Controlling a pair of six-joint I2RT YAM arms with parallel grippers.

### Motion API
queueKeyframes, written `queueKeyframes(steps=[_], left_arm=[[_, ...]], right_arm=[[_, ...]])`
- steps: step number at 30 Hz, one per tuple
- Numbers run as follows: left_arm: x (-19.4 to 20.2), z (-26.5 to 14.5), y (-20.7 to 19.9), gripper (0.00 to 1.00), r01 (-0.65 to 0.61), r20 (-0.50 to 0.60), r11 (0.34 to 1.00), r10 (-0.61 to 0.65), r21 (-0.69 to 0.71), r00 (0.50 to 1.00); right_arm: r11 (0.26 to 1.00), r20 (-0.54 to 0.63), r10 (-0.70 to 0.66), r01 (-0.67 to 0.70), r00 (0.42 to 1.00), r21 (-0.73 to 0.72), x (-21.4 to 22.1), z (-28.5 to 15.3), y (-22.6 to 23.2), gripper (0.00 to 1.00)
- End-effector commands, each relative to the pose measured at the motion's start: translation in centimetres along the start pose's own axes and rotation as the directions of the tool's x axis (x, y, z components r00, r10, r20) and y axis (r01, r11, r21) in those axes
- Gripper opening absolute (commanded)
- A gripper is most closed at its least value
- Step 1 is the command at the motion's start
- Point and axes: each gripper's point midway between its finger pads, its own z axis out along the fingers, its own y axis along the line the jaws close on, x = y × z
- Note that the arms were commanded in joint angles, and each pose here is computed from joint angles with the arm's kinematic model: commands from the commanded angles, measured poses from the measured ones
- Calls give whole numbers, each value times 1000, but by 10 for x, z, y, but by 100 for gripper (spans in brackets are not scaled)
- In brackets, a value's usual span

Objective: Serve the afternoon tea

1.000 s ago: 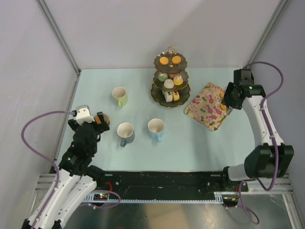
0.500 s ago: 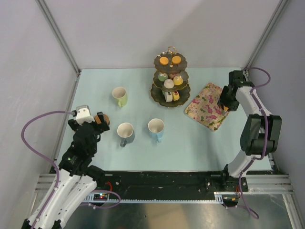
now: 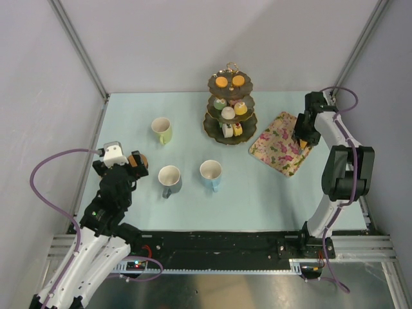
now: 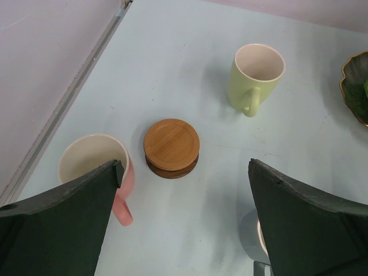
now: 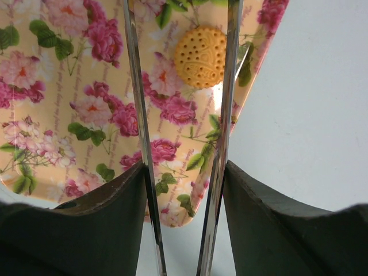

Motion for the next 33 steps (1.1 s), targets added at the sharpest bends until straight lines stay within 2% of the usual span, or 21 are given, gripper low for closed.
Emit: queueKeyframes(steps=[1,14,28,33], left_arm=[[-2,2,0,98,-9,15,1000,9,-8,1000],[-3,2,0,98,-5,20,1000,5,-6,1000],[-5,1,0,98,-1,27,1000,1,-3,1000],[-5,0,0,98,0,28,1000,0,-3,1000]], right_arm=[[999,47,-47,48,998,-5,-18,-6,10,57],[993,-9,-79,79,997,82,-13,-3,-2,53],[983,-67,-166,170,984,72,-4,4,2,53],[973,-82,-193,202,978,108,-3,4,0,50]])
